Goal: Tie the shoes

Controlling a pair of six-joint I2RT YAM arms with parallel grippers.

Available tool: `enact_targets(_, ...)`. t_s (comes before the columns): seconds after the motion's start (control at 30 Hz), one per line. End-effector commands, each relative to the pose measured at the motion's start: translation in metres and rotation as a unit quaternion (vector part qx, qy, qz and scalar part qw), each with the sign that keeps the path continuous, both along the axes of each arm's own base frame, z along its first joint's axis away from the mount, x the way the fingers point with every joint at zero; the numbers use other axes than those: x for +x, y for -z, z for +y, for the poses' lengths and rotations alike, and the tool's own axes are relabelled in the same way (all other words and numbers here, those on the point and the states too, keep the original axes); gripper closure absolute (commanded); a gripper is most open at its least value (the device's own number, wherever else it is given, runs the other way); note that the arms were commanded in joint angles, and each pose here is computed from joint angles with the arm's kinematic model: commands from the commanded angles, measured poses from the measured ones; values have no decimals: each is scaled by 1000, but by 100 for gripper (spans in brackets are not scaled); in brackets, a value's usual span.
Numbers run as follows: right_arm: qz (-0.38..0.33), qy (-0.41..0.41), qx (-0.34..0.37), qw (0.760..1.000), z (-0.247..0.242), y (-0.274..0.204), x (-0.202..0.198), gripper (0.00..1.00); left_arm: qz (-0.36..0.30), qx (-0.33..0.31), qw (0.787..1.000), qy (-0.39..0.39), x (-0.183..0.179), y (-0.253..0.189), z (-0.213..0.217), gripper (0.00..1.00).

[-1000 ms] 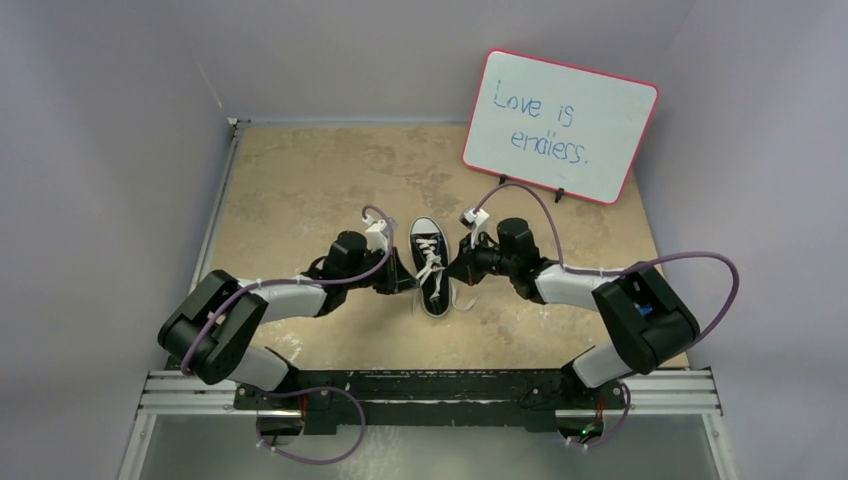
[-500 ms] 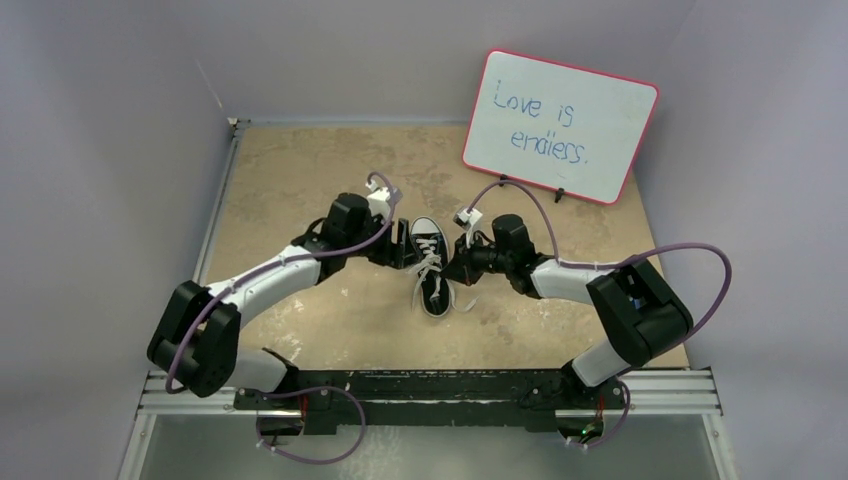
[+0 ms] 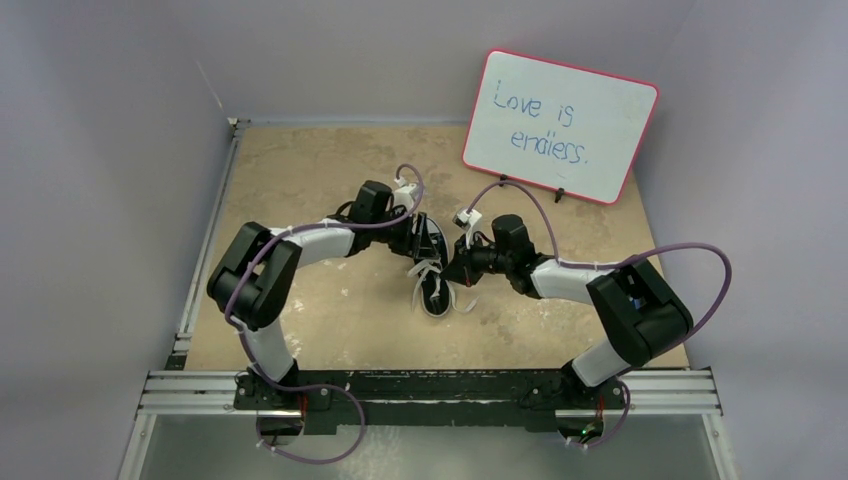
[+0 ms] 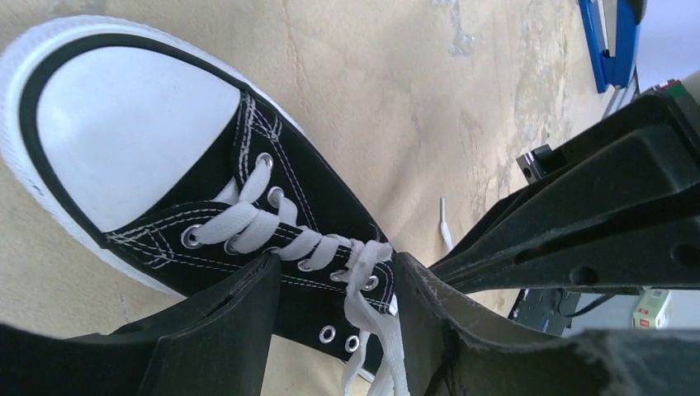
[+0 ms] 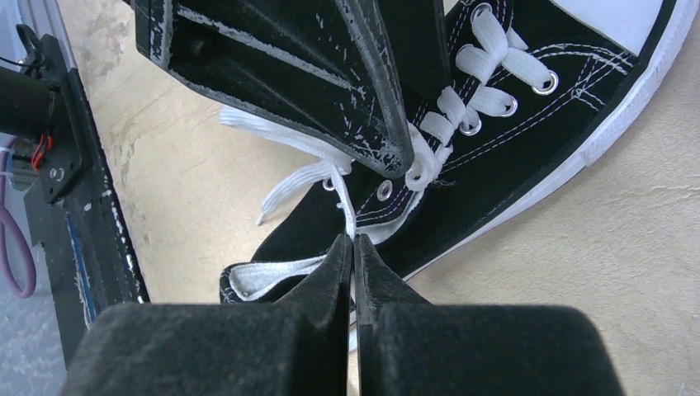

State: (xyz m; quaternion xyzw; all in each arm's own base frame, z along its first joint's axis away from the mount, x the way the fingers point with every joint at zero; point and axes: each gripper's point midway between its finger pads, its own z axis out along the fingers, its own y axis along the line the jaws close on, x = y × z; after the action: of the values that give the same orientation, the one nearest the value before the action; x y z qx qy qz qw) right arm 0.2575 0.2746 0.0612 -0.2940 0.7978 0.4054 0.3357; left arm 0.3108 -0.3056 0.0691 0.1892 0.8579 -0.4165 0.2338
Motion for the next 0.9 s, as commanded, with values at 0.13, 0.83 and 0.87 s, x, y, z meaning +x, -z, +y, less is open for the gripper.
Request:
enact_targets(0.13,-22,18,21,999,5,-21,14,100,-22,-67,997,26,-8,-23,-11,67)
enact_targets(0.83,26,59,26,998,11,-16,34,100,-64,-74,995,25,-20,-35,0,54)
enact_targets(0.87,26,58,28,998,12,-17,34,100,-64,-72,995,25,-20,-33,0,54)
